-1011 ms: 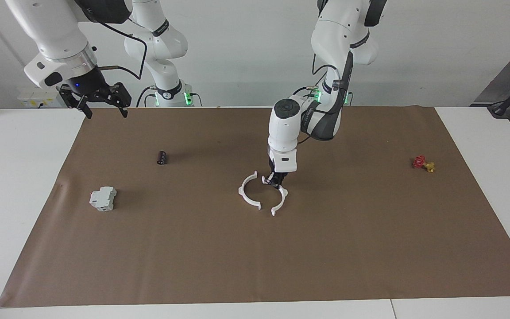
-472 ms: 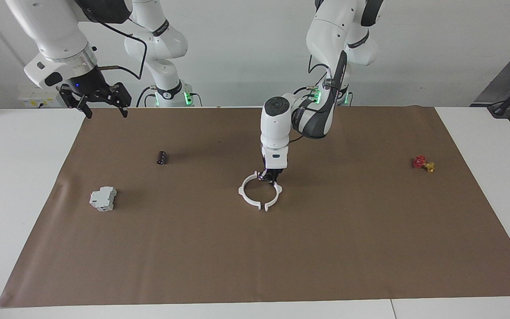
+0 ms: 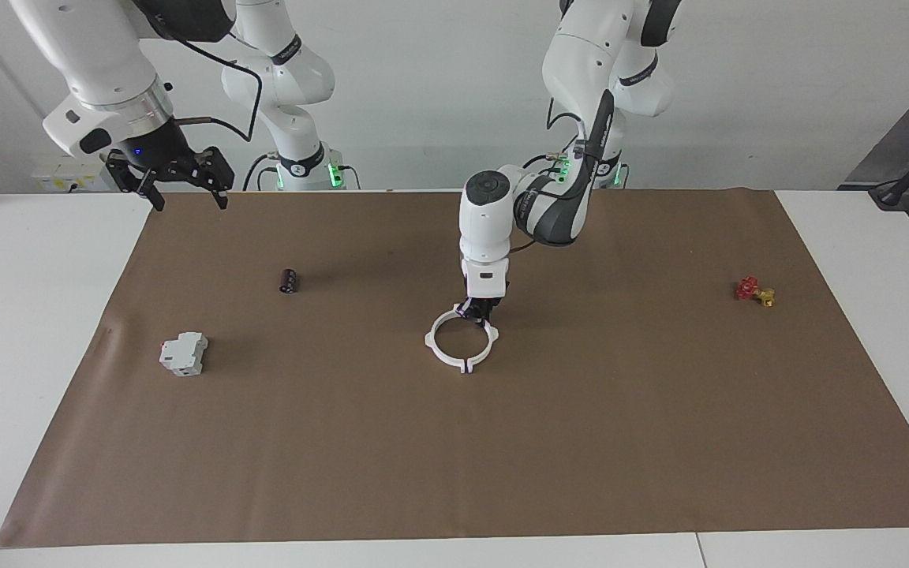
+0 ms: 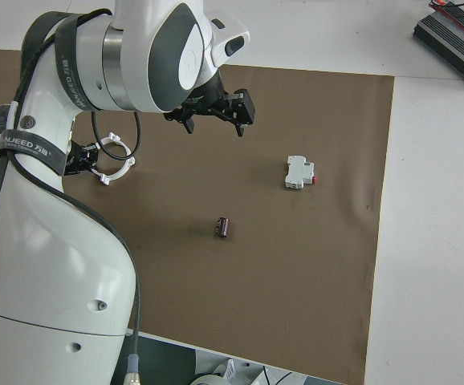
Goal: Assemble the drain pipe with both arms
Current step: 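Press the held half against the placed half to close the ring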
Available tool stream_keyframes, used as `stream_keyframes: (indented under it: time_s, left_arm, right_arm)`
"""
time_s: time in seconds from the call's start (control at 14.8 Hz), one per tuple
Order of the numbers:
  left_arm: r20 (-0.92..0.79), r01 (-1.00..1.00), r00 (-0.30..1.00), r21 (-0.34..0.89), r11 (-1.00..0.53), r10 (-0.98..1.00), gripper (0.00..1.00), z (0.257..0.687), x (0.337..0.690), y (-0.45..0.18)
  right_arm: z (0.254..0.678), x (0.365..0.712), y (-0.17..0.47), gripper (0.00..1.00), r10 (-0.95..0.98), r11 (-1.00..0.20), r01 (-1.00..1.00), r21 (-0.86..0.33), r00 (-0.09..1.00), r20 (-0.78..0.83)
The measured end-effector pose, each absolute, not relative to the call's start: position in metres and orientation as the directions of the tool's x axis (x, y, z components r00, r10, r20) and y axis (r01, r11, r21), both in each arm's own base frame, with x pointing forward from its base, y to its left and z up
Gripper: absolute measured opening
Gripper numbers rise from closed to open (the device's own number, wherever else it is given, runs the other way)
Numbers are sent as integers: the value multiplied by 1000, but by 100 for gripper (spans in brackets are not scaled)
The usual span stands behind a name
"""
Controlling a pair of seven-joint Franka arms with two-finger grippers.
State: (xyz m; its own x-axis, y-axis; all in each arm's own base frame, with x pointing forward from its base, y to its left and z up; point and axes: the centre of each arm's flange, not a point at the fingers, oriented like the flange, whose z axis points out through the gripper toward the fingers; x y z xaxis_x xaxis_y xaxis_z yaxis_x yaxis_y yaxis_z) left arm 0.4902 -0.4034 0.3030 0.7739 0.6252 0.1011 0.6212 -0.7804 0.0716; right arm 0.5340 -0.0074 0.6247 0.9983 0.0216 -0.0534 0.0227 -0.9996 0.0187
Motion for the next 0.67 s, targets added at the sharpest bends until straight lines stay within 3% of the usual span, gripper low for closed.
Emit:
stream_keyframes:
  time_s: [0.67]
  left_arm:
    - [101, 617, 777, 71, -784, 621, 7, 300, 487, -404]
  right_arm:
    - [625, 534, -7, 100, 22, -1000, 23, 19, 998, -53]
